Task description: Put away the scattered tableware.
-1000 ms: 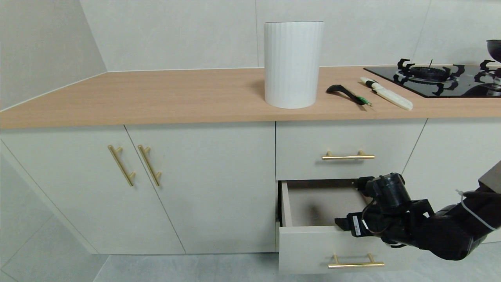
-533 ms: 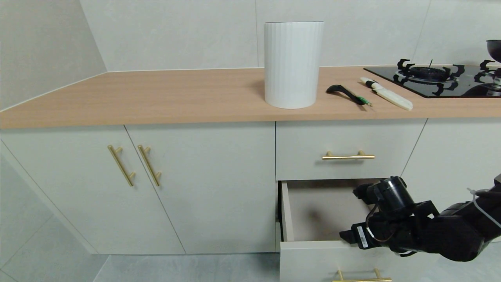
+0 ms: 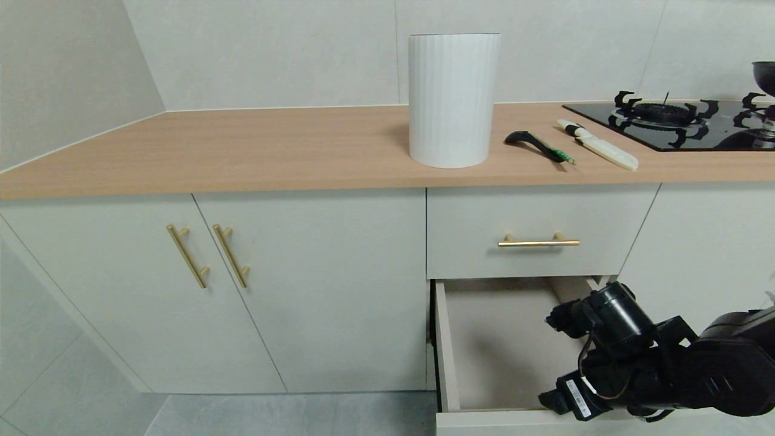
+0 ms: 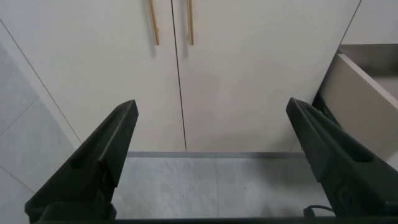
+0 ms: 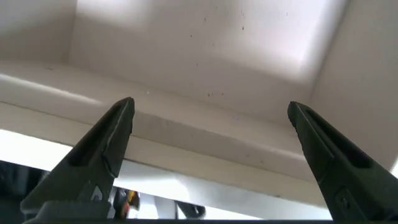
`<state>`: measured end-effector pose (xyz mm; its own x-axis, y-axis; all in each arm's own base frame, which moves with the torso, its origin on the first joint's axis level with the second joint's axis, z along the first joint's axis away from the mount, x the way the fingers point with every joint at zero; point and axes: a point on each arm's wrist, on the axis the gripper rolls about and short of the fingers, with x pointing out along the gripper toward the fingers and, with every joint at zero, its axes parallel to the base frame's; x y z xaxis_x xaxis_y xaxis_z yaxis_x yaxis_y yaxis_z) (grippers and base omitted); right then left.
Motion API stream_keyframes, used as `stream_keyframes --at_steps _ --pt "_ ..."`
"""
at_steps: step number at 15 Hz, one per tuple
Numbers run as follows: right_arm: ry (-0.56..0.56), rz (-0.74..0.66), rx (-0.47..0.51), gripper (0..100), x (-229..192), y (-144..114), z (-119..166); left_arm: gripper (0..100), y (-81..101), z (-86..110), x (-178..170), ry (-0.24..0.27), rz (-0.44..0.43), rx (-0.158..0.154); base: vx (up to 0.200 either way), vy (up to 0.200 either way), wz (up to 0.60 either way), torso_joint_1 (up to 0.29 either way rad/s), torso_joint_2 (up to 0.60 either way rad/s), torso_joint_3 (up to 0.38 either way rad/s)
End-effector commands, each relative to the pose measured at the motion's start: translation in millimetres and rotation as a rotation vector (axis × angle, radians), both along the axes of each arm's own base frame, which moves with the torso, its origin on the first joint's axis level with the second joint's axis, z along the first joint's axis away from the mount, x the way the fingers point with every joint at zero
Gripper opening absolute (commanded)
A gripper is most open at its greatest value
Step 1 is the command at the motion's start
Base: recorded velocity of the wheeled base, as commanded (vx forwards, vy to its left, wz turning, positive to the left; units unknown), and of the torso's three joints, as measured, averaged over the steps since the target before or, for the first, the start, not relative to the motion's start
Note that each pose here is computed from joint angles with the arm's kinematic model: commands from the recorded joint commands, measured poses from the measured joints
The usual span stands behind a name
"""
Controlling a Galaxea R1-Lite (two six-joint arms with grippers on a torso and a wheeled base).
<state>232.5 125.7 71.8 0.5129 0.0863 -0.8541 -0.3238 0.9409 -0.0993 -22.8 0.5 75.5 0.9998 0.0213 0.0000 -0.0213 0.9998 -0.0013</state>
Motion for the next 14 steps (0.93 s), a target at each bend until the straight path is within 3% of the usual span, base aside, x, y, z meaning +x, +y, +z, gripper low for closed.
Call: stream_keyframes --at_steps 1,10,14 --pt "0.008 0.053 -0.027 100 -12 -1 7 100 0.0 0.0 0 0.002 0.002 0.0 0.0 0.0 0.0 0.0 0.0 0.0" --pt "0.067 0.219 -0.147 100 -35 -10 -2 100 0.0 0.0 0 0.002 0.002 0.0 0.0 0.0 0.0 0.0 0.0 0.0" --pt "0.056 0.224 -0.131 100 -33 -8 4 100 0.0 0.0 0 0.002 0.002 0.0 0.0 0.0 0.0 0.0 0.0 0.0"
